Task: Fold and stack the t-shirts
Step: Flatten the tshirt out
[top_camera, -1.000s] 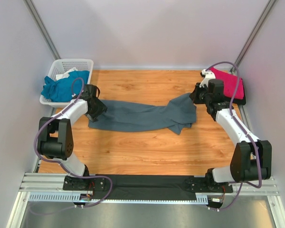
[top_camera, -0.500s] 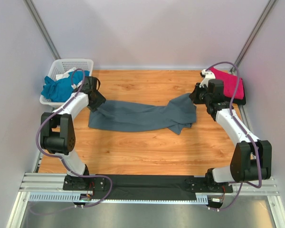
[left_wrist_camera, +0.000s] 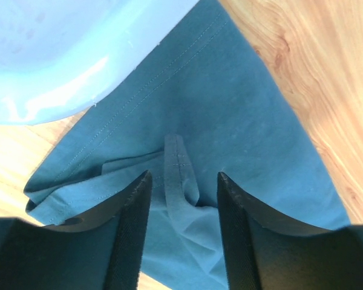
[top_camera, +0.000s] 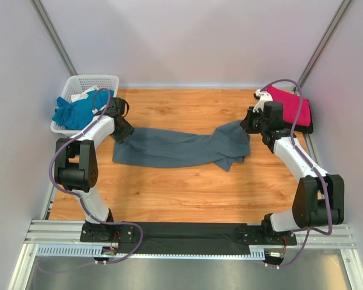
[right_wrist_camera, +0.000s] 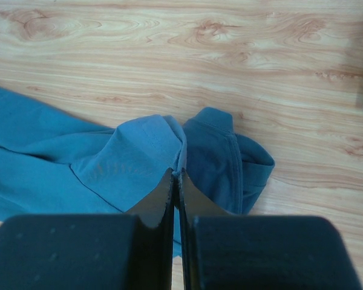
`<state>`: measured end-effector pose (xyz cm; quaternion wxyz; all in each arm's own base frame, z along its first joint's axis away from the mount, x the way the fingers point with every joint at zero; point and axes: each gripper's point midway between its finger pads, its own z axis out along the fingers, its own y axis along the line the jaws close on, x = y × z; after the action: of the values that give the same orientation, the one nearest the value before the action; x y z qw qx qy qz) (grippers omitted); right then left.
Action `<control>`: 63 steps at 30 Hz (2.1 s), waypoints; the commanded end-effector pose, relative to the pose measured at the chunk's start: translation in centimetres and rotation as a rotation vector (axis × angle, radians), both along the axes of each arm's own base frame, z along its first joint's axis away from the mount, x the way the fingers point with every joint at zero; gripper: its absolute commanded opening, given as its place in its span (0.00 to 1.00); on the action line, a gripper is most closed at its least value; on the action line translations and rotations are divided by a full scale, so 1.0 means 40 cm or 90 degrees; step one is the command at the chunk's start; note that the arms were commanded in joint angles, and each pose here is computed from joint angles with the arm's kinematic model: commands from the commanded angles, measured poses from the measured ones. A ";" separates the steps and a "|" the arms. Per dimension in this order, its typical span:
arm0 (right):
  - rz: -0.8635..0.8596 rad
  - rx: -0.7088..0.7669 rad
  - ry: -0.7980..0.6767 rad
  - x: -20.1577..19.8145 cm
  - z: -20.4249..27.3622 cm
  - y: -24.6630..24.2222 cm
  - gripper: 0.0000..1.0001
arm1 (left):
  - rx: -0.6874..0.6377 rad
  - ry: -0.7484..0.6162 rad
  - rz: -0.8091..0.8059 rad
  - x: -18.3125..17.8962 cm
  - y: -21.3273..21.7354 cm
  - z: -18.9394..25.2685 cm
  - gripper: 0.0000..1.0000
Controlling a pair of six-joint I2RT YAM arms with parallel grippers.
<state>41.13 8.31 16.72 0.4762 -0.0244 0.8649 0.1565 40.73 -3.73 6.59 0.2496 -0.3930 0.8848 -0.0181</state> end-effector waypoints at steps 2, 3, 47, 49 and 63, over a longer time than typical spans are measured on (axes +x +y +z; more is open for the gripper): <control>-0.002 -0.001 -0.030 0.026 0.046 -0.002 0.01 | 0.002 -0.001 0.010 -0.001 0.004 0.001 0.51; -0.003 -0.001 -0.031 0.026 0.048 -0.003 0.00 | 0.001 -0.003 0.010 0.004 0.003 0.002 0.49; -0.084 -0.117 -0.663 -0.386 1.033 -0.123 0.00 | 0.190 -0.484 0.077 -0.207 0.168 0.893 0.00; -0.103 -0.137 -0.676 -0.404 1.062 -0.141 0.00 | 0.187 -0.526 0.065 -0.198 0.160 0.971 0.00; -0.041 -0.147 -0.761 -0.566 1.243 -0.110 0.01 | 0.239 -0.673 -0.044 -0.345 0.135 1.250 0.00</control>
<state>20.88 3.81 64.93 0.8712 -0.1178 0.4765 0.0123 31.29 0.43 54.21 0.6956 -0.2735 0.6590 -0.0842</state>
